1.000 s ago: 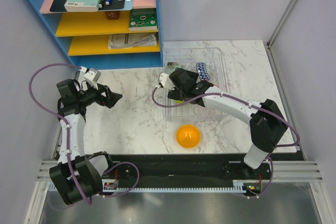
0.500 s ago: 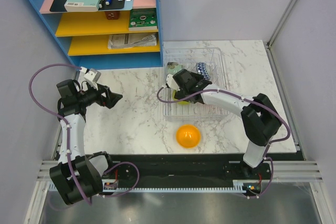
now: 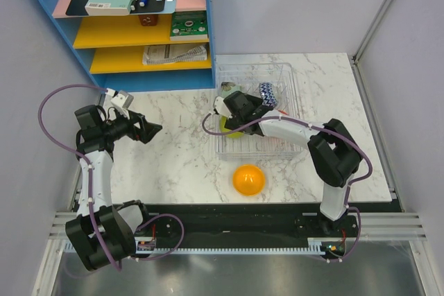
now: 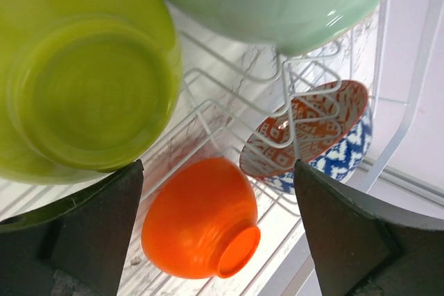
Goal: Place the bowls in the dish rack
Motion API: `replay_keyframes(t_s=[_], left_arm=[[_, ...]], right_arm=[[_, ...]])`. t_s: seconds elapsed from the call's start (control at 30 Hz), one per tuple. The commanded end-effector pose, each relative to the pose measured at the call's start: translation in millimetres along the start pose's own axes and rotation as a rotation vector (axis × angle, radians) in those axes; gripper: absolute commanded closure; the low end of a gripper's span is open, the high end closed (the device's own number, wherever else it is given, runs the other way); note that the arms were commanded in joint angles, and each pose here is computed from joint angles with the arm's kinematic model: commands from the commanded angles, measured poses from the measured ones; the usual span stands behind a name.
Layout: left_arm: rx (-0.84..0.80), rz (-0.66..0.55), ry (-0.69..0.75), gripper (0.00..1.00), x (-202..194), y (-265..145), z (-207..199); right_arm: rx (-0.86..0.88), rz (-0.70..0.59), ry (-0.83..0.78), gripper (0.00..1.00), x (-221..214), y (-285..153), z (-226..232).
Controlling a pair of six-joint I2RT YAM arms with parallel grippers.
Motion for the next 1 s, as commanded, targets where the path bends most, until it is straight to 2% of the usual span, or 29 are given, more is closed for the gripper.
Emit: replay_keyframes(t_s=[0.0, 0.23, 0.3, 0.37, 0.47, 0.63, 0.87, 0.97], left_arm=[[-0.043, -0.035, 0.070, 0.00, 6.2, -2.3, -4.2], [-0.120, -0.041, 0.121, 0.00, 7.6, -7.3, -18.0], [-0.180, -0.037, 0.122, 0.00, 3.8, -9.7, -29.4], [-0.219, -0.036, 0.183, 0.00, 5.9, -9.5, -41.1], [-0.283, 0.011, 0.260, 0.00, 4.4, -4.0, -64.7], [-0.401, 0.100, 0.291, 0.00, 9.9, 11.2, -98.3], [-0.571, 0.299, 0.376, 0.01, 0.6, 45.5, -156.6], [-0.645, 0.371, 0.389, 0.05, -6.1, 56.3, -176.7]], right_arm=[[-0.079, -0.083, 0.051, 0.04, 27.3, -5.6, -15.4], [-0.122, -0.068, 0.057, 0.04, 24.2, -18.2, -19.4], [-0.164, -0.090, 0.095, 0.04, 22.1, -36.7, -32.5], [-0.210, -0.124, 0.142, 0.04, 17.8, -59.5, -49.0], [-0.286, -0.171, 0.230, 0.03, 5.8, -91.9, -76.6], [-0.369, -0.266, 0.411, 0.03, -31.1, -132.0, -116.3], [-0.416, -0.274, 0.515, 0.03, -69.2, -148.1, -131.9], [-0.413, -0.280, 0.536, 0.03, -77.7, -149.3, -131.2]])
Point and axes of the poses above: each gripper's point midway between its finger pads, its own y axis out along the fingers, its own z axis along the line the jaws close on, x = y × z, the point moved 8 cm from there along -y, back along the fingers, and after that the axes turned 5 degrees about -y, right-handed, at the moved point
